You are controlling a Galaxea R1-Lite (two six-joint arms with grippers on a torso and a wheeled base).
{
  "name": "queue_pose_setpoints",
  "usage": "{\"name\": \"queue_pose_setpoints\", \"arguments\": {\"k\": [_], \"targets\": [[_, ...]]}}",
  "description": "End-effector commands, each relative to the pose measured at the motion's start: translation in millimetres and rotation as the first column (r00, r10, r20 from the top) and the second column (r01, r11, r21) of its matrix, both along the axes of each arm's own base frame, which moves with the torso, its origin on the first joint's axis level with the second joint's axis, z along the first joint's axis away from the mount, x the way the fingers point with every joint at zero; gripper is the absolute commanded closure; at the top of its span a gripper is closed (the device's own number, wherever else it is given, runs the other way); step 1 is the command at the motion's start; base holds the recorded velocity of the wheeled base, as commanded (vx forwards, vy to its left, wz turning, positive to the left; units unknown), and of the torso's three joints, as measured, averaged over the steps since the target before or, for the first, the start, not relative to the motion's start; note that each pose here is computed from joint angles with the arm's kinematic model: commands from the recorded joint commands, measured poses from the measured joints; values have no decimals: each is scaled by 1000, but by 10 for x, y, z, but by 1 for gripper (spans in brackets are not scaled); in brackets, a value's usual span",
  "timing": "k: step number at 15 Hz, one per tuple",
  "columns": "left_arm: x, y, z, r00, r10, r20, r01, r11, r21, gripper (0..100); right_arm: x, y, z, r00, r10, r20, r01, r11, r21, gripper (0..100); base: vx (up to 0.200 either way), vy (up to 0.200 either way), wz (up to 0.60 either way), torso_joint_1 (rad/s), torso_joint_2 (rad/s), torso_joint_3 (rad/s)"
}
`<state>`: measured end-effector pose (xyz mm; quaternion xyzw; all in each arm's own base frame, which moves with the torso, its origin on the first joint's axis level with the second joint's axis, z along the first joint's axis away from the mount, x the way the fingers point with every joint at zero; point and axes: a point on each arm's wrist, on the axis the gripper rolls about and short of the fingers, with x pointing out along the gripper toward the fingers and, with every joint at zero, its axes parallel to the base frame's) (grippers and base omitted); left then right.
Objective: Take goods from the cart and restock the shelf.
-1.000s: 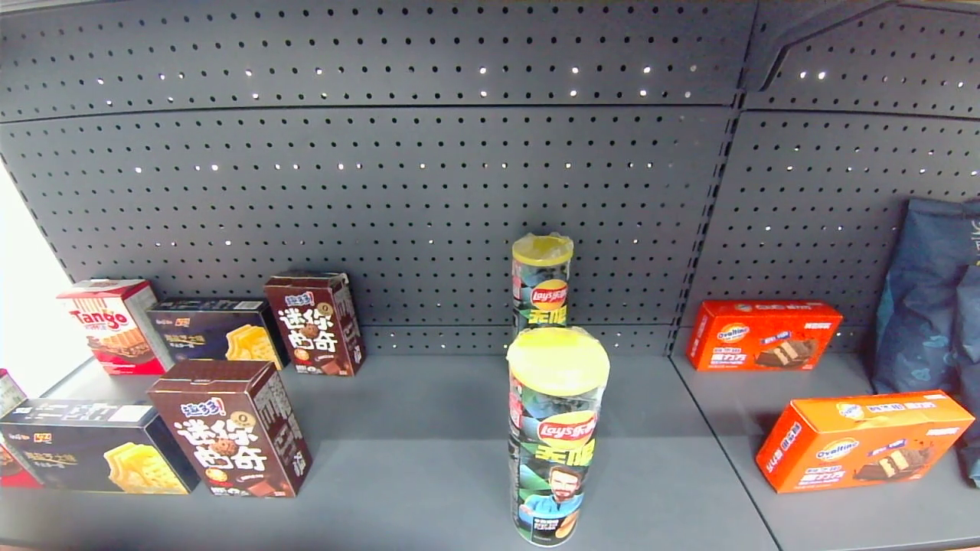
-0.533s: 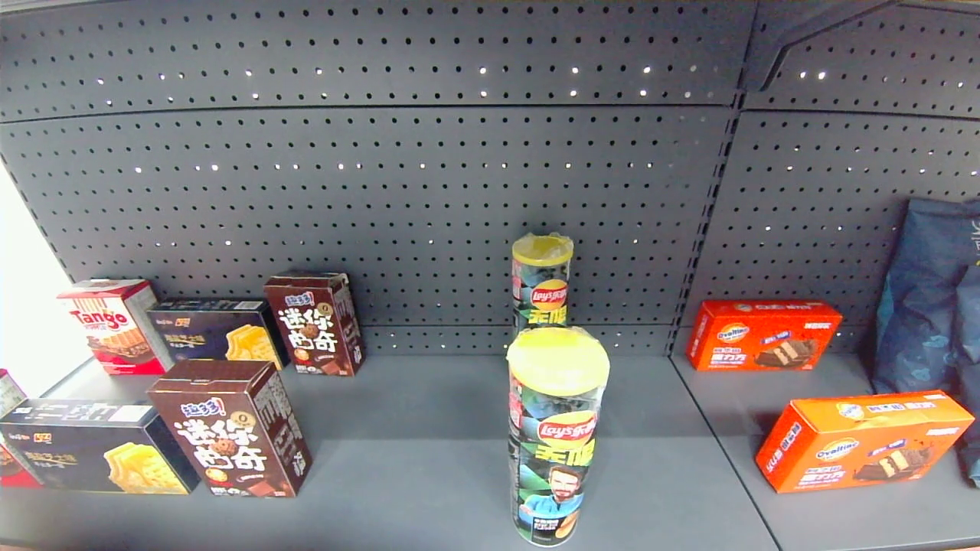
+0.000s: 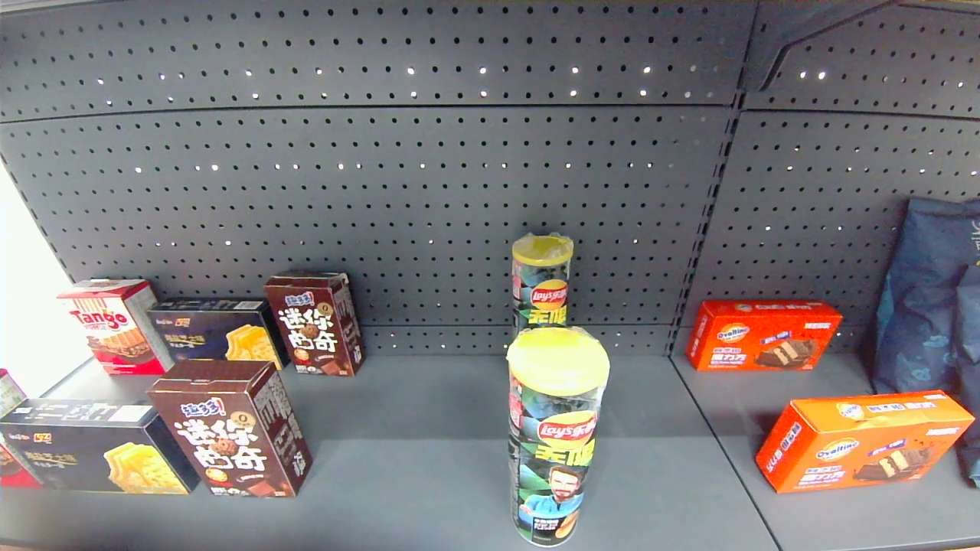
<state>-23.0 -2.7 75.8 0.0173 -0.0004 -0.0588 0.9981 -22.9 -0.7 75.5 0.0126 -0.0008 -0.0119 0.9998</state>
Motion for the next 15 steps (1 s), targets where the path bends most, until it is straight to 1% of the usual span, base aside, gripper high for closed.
{"name": "queue_pose_setpoints", "arguments": {"k": [1,7,9,13,15], "targets": [[-1,0,-1,1000,3,1,-3,1000,-1,0,1,0,0,1000,1,-1,-1,1000,-2,0,0,0,0,0,0,0],[-1,0,-1,1000,1,1,-1,1000,1,0,1,0,0,1000,1,-1,-1,1000,-4,0,0,0,0,0,0,0],[-1,0,-1,1000,1,1,-1,1000,1,0,1,0,0,1000,1,-1,-1,1000,-4,0,-200,0,0,5,2,2],[-1,0,-1,1000,0,2,0,1000,7,0,1,0,0,1000,1,-1,-1,1000,-4,0,0,0,0,0,0,0],[-1,1,-1,1000,6,1,-6,1000,1,0,1,0,0,1000,1,-1,-1,1000,-4,0,0,0,0,0,0,0]]}}
